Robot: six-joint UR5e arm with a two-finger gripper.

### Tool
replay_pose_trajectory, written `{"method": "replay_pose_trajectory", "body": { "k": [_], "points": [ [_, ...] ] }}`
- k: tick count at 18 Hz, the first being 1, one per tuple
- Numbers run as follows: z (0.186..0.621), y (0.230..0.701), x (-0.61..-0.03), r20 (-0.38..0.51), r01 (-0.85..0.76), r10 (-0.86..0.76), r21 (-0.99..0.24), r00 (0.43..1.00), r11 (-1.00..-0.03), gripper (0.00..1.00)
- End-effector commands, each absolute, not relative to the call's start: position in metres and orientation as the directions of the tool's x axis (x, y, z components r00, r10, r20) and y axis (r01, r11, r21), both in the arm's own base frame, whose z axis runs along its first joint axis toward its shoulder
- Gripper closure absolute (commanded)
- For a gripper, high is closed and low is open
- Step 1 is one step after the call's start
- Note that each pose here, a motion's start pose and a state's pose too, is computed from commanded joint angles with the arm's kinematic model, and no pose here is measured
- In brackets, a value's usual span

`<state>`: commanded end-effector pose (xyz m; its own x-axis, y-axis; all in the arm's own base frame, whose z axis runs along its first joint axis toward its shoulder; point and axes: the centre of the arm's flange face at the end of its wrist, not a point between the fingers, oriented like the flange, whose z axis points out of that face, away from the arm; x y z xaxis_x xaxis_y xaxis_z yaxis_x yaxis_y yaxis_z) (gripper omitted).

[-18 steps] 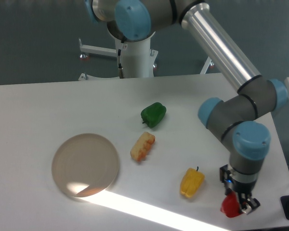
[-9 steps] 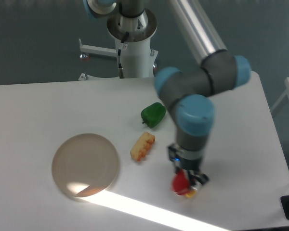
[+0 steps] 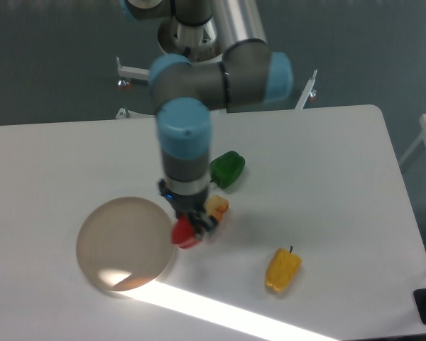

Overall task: Place the red pepper on the plate
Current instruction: 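Carry the red pepper across the table toward the round plate, then lower the red pepper onto the plate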

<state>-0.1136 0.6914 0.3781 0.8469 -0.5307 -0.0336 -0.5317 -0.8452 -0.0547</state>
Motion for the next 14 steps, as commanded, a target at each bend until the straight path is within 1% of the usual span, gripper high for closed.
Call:
{"method": "replay_pose_trajectory", "body": {
  "k": [1,4,7,8,10,11,14],
  "points": [
    [0.374,0.692,-0.104,-0.013,-0.527,-0.527,-0.040,0.850,-0.849,0.50],
    [0.360,0.694,-0.075,0.052,-0.551,-0.550,0.013,0.833,-0.834,0.50],
    [0.345,0.694,-0.058,0.095,-0.538,-0.532,0.054,0.841,-0.841,0.50],
    [0.338,0.699,-0.053,0.103,-0.538,-0.531,0.064,0.841,-0.840,0.50],
    [0.348,0.709,-0.053,0.089,-0.506,-0.501,0.051,0.861,-0.861,0.50],
    [0.351,0.713,-0.053,0.089,-0.506,-0.501,0.051,0.861,-0.861,0.50],
    [0.324,0.727,-0.056,0.091,-0.509,-0.502,0.091,0.860,-0.856,0.50]
  ]
}}
